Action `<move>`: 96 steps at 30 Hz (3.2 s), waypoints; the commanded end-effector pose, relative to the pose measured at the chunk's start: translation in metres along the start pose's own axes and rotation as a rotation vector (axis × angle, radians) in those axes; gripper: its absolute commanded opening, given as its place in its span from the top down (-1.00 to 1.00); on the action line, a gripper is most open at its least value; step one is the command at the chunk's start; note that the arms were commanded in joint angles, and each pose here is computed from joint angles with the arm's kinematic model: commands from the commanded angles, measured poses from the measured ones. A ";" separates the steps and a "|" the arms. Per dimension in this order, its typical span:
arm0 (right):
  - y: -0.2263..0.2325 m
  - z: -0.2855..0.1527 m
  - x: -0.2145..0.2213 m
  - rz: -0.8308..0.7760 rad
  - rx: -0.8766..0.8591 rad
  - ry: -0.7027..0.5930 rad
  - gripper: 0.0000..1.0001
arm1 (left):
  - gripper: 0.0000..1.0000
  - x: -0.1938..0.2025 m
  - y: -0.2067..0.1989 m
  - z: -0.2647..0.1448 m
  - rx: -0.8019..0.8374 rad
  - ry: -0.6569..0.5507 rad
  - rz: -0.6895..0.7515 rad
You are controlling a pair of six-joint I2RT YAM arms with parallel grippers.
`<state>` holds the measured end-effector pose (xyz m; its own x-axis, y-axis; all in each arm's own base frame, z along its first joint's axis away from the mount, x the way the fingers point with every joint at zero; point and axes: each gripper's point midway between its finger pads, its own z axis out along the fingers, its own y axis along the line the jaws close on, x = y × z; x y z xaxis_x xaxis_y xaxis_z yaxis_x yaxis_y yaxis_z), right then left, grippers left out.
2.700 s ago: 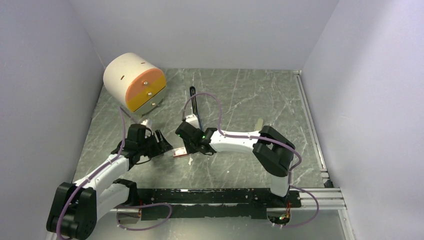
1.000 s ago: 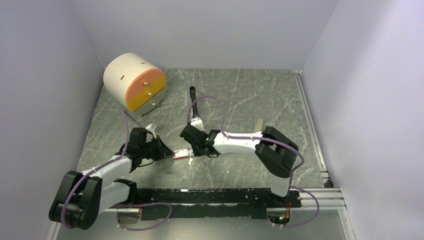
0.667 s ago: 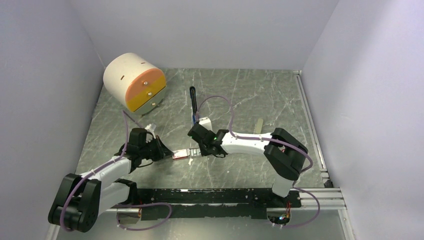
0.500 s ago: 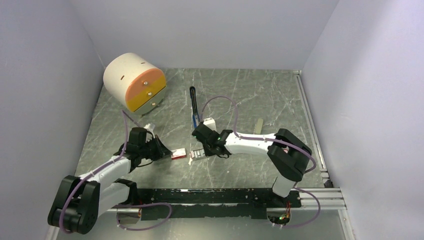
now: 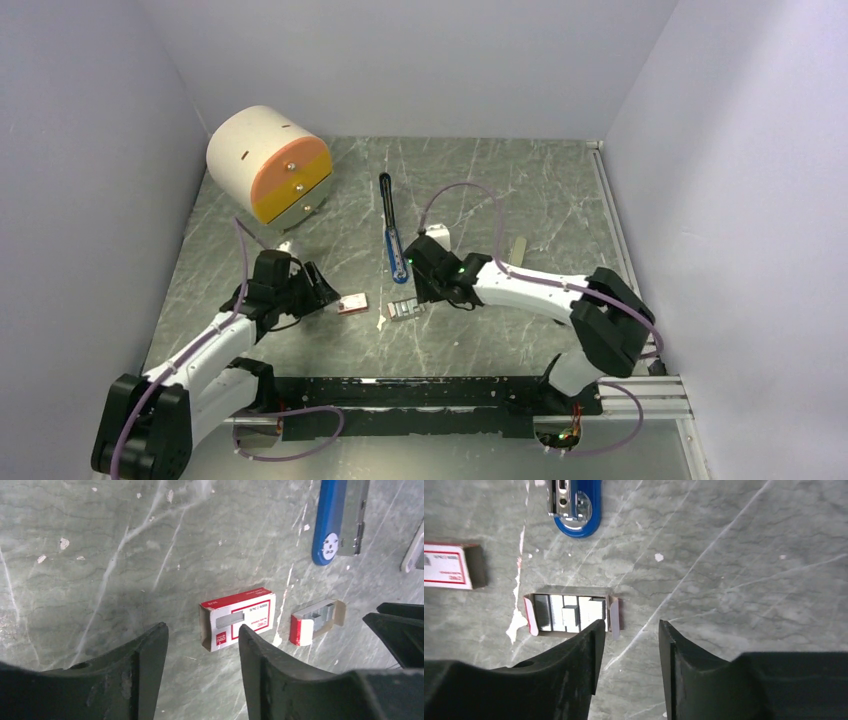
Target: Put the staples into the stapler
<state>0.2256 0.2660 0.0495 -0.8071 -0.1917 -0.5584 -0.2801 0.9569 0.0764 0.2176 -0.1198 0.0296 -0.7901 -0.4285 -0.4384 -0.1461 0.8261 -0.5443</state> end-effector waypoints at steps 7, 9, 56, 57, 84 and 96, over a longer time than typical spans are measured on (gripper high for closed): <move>-0.122 -0.053 -0.072 0.073 0.418 -0.294 -0.62 | -0.49 -0.040 -0.050 -0.029 0.134 -0.095 0.089; -0.153 -0.059 -0.073 0.124 0.521 -0.317 -0.68 | -0.50 -0.046 -0.060 -0.034 0.166 -0.109 0.114; -0.185 -0.005 -0.028 0.500 0.240 -0.132 0.68 | -0.73 0.025 -0.206 -0.020 0.535 0.098 0.267; -0.179 -0.007 -0.027 0.514 0.208 -0.131 0.69 | -0.70 0.029 -0.216 -0.018 0.548 0.107 0.272; -0.117 -0.031 -0.023 0.670 -0.155 -0.132 0.83 | 0.03 0.102 -0.291 0.113 0.576 0.189 0.354; -0.117 -0.033 -0.022 0.660 -0.158 -0.128 0.84 | 0.63 0.101 -0.290 0.127 0.552 0.170 0.380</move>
<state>0.2577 0.1482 0.0744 -0.7753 0.4526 -0.4405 0.1861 0.8302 0.5256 0.2425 -0.4394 0.0463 -0.8545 -0.0286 -0.5187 0.4064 0.5850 -0.7018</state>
